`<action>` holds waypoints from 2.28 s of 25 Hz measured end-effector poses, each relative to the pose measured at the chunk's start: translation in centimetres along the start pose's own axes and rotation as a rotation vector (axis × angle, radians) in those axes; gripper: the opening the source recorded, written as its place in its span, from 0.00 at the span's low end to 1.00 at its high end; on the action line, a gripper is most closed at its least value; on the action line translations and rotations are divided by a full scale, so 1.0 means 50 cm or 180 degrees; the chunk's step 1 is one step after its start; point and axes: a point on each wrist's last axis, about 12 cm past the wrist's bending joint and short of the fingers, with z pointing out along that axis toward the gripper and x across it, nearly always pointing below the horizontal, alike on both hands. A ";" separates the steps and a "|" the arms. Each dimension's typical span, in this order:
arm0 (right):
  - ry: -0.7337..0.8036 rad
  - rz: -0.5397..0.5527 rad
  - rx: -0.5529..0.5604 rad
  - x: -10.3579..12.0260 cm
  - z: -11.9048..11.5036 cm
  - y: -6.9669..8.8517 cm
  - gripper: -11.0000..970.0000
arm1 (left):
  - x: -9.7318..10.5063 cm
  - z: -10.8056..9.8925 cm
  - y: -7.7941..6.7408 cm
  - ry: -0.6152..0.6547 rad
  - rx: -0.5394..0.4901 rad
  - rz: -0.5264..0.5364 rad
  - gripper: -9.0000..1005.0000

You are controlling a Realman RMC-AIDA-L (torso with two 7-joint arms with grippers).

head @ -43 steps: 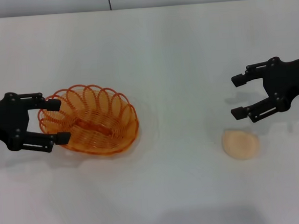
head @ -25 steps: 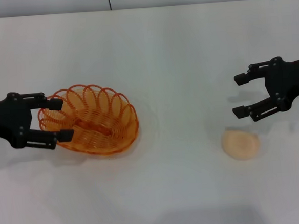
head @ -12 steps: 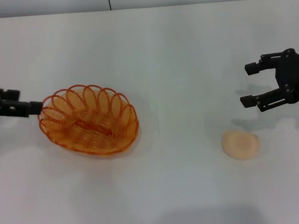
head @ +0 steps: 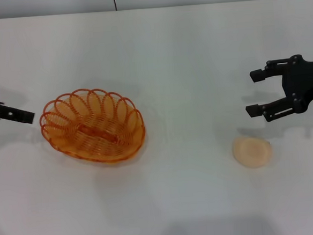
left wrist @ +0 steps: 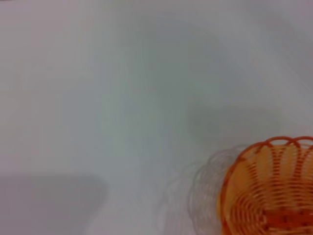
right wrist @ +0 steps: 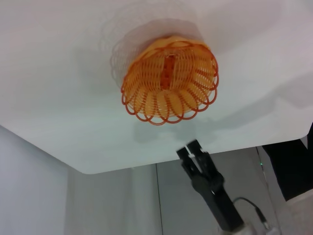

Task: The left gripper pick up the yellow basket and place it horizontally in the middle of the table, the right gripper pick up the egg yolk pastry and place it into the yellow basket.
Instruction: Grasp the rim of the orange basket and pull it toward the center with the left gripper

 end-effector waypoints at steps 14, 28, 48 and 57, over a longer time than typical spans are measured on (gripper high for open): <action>-0.0008 -0.0015 -0.0032 0.002 0.009 0.006 0.90 | -0.028 0.119 -0.020 -0.0012 -0.0018 0.0068 0.83; -0.0013 0.0008 0.0011 0.008 0.008 0.006 0.90 | -0.033 0.145 -0.031 -0.0044 0.0004 0.0064 0.71; -0.0037 0.0060 0.0065 0.015 -0.002 0.006 0.90 | -0.027 0.121 -0.046 -0.0201 0.0284 -0.0058 0.10; -0.0022 0.0030 0.0093 0.019 -0.013 0.010 0.90 | -0.014 0.114 -0.088 -0.0290 0.0633 -0.0680 0.09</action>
